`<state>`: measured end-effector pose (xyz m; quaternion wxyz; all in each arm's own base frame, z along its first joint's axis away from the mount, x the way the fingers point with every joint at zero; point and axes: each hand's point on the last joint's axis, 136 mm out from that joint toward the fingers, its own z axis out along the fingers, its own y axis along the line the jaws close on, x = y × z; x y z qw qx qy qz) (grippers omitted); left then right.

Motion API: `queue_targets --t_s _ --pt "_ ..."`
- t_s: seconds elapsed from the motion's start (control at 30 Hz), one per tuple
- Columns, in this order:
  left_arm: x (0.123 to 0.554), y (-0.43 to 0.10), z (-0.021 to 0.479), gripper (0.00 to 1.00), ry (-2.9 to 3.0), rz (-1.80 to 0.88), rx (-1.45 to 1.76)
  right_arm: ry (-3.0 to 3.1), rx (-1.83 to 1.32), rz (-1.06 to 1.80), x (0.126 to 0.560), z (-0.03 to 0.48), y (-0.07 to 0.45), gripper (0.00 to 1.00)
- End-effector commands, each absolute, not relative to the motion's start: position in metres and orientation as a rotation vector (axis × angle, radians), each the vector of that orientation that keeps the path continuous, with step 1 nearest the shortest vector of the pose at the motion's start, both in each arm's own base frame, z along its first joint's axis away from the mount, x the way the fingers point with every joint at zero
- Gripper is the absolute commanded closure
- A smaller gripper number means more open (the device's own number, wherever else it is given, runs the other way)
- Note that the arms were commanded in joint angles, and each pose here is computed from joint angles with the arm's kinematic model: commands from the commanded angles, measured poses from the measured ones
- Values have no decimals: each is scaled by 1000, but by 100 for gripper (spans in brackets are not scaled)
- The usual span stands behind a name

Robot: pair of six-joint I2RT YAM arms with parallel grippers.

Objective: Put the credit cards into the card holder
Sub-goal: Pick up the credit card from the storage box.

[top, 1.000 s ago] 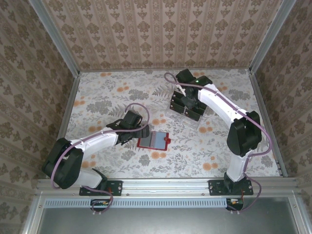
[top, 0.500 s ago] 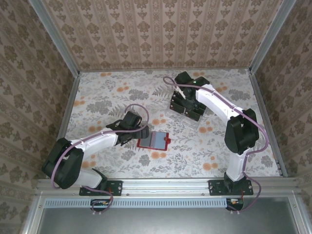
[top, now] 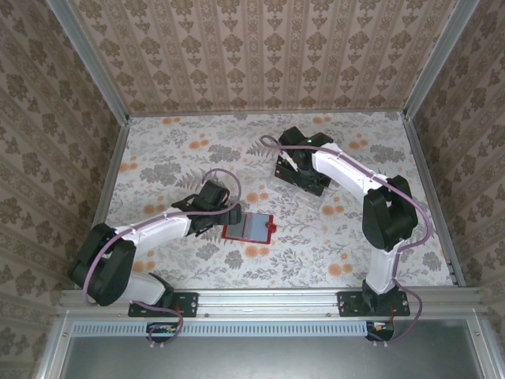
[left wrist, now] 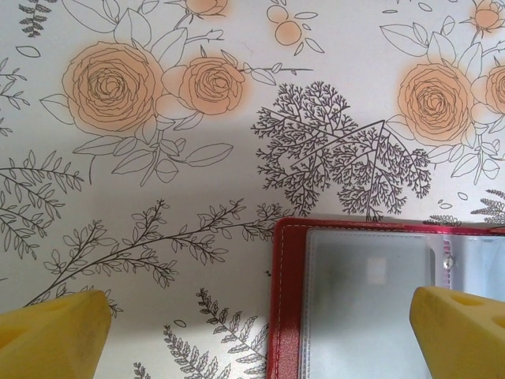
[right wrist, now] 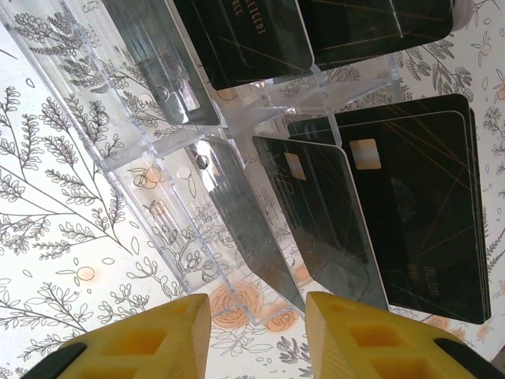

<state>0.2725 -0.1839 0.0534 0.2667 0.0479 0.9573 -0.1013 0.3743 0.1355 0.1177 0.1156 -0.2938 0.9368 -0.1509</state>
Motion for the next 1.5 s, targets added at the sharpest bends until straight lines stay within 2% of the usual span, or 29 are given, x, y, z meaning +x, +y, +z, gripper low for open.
queue_targets --t_s 0.0,0.7,1.27,1.47 --pt "272 -182 49 0 2595 -277 119 2744 -854 -460 374 115 135 63" --pt "270 -181 45 0 2604 -278 117 2752 -885 -581 386 96 129 66" --pt "268 -180 42 0 2608 -279 108 2772 -913 -574 385 87 130 77" --pt "268 -180 41 0 2609 -278 108 2757 -895 -578 387 93 130 71"
